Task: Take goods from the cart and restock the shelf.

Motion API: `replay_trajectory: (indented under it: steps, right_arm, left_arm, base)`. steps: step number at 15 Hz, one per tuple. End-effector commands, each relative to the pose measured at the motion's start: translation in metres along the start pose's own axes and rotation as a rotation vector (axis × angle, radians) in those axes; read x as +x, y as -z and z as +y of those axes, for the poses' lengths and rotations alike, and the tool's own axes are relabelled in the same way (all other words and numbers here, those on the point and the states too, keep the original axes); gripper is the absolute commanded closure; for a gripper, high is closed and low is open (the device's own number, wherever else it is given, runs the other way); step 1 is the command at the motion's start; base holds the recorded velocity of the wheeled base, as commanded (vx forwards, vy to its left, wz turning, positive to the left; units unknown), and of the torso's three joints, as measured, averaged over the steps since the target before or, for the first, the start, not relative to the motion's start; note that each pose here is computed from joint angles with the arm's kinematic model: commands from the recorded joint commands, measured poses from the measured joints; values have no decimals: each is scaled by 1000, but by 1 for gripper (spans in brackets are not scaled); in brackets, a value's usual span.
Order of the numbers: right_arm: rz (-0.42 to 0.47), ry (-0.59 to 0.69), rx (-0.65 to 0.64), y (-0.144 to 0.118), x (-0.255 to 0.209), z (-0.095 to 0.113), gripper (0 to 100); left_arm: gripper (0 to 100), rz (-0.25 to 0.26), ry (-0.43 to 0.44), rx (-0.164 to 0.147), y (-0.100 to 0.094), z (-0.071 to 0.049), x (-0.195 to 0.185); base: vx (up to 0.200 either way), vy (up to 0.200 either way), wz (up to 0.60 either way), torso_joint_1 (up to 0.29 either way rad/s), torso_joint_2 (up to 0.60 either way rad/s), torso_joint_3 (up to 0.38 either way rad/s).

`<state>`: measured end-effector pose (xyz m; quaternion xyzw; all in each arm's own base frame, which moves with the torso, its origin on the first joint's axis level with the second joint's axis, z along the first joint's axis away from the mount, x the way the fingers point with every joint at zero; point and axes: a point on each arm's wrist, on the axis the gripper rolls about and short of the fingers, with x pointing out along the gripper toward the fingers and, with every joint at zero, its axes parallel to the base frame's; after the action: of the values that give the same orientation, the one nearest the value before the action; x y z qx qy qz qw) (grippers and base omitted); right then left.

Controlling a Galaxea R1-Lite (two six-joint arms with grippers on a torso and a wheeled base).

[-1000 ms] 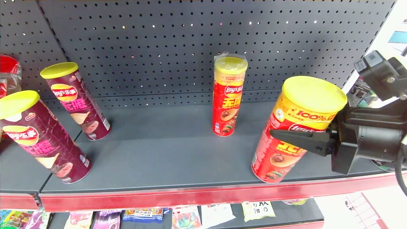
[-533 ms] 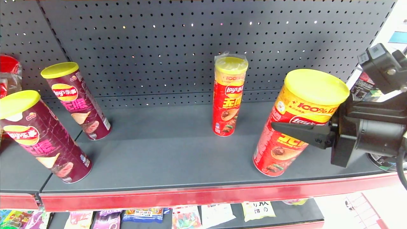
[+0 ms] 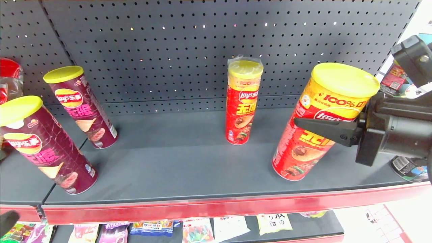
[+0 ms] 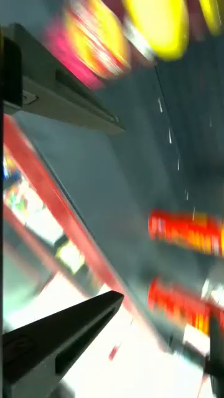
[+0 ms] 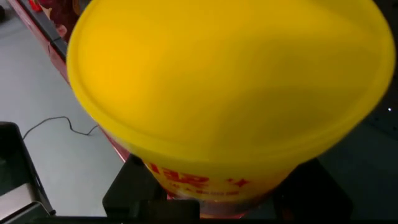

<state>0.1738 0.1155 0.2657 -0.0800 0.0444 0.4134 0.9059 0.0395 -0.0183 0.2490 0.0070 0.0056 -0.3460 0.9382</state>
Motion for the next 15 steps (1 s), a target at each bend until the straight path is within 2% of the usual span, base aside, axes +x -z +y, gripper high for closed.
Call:
replay_trajectory:
  steps: [1, 3, 4, 5, 8, 11, 15]
  right_arm:
    - [1, 12, 4, 2, -4, -1, 100]
    - [9, 21, 9, 4, -4, -3, 100]
    - [17, 41, 16, 7, -6, -7, 100]
    - [18, 46, 16, 7, -6, -7, 100]
    - [13, 68, 16, 5, -7, -12, 100]
    - [12, 70, 15, 5, -8, -12, 100]
    - [12, 70, 17, 5, -8, -12, 100]
  left_arm:
    - [0, 161, 307, -70, -21, 21, 91]
    - [0, 194, 349, -82, -21, 25, 121]
    - [0, 206, 354, -85, -18, 32, 149]
    - [0, 199, 356, -79, -13, 37, 170]
    - [0, 159, 357, -44, -3, 42, 227]
    - [0, 141, 383, -31, -9, 40, 260]
    - [0, 139, 394, -25, -7, 41, 283]
  base:
    - [0, 0, 0, 0, 0, 0]
    - [0, 0, 0, 0, 0, 0]
    - [0, 0, 0, 0, 0, 0]
    - [0, 0, 0, 0, 0, 0]
    - [0, 0, 0, 0, 0, 0]
    - [0, 0, 0, 0, 0, 0]
    - [0, 0, 0, 0, 0, 0]
